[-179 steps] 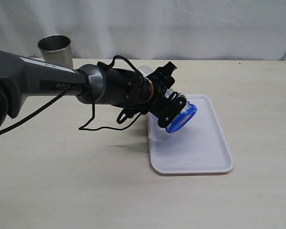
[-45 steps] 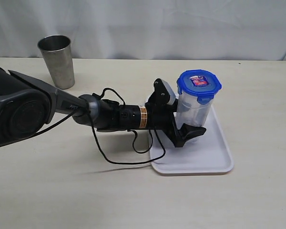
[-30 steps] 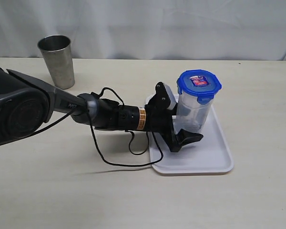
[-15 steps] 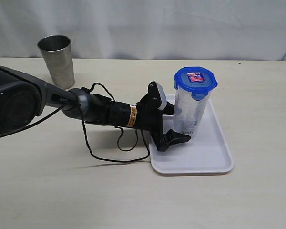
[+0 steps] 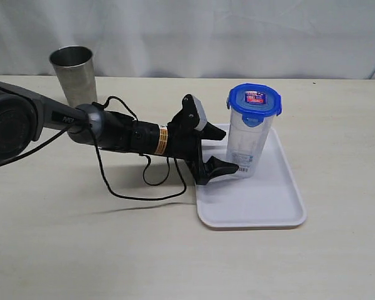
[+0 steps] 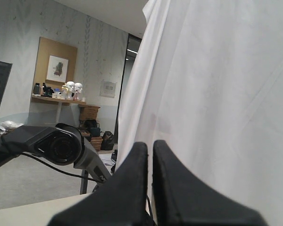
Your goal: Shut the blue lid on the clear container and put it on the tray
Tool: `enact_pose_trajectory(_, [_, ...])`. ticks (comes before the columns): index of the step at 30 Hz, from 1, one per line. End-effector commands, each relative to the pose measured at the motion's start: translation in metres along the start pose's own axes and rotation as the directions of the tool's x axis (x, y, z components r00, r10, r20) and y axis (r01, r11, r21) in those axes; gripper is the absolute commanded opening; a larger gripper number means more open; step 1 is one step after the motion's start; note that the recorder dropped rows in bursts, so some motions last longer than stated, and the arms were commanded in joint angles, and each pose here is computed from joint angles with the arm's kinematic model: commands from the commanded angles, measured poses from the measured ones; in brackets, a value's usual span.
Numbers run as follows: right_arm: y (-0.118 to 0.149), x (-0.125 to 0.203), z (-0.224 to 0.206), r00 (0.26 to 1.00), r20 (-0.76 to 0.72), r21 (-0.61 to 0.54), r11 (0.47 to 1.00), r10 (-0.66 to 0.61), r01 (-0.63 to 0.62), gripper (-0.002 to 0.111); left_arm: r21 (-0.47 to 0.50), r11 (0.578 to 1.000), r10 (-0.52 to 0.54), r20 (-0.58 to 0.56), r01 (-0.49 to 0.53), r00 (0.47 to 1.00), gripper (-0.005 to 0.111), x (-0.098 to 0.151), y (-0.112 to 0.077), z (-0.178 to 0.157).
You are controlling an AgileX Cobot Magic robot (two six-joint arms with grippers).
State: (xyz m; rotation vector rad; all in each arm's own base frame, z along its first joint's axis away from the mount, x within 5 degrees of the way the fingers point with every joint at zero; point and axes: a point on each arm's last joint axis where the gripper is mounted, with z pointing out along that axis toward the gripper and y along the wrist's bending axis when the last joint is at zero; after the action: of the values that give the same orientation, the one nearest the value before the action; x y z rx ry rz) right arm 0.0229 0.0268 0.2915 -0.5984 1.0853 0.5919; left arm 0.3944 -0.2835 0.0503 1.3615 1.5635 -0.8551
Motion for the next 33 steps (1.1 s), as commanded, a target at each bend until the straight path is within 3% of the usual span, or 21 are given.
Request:
enact_pose_trajectory(1, [0.000, 0.001, 0.000, 1.000, 0.001, 0.004, 1.000, 0.004, -0.004, 0.004, 0.012, 0.999, 0.040, -0.007, -0.040, 0.999, 0.082, -0.010, 0.001, -0.005])
enact_pose_trajectory(11, [0.000, 0.001, 0.000, 1.000, 0.001, 0.004, 1.000, 0.004, -0.004, 0.004, -0.003, 0.997, 0.073, -0.119, -0.074, 0.990, 0.082, -0.027, 0.005, -0.017])
enact_pose_trajectory(18, [0.000, 0.001, 0.000, 1.000, 0.001, 0.004, 1.000, 0.004, -0.004, 0.004, -0.038, 0.998, 0.039, -0.113, -0.043, 0.993, 0.080, -0.036, 0.013, -0.027])
enact_pose_trajectory(22, [0.000, 0.001, 0.000, 1.000, 0.001, 0.004, 1.000, 0.004, -0.004, 0.004, -0.057, 0.997, 0.053, -0.130, -0.061, 0.990, 0.062, -0.047, 0.015, -0.034])
enact_pose_trajectory(27, [0.000, 0.001, 0.000, 1.000, 0.001, 0.004, 1.000, 0.004, -0.004, 0.004, -0.031, 0.995, 0.091, -0.195, -0.099, 0.977, 0.028, -0.057, 0.014, -0.042])
enact_pose_trajectory(33, [0.000, 0.001, 0.000, 1.000, 0.001, 0.004, 1.000, 0.004, -0.004, 0.004, -0.074, 0.997, -0.048, -0.171, 0.036, 0.984, -0.001, -0.074, 0.016, -0.054])
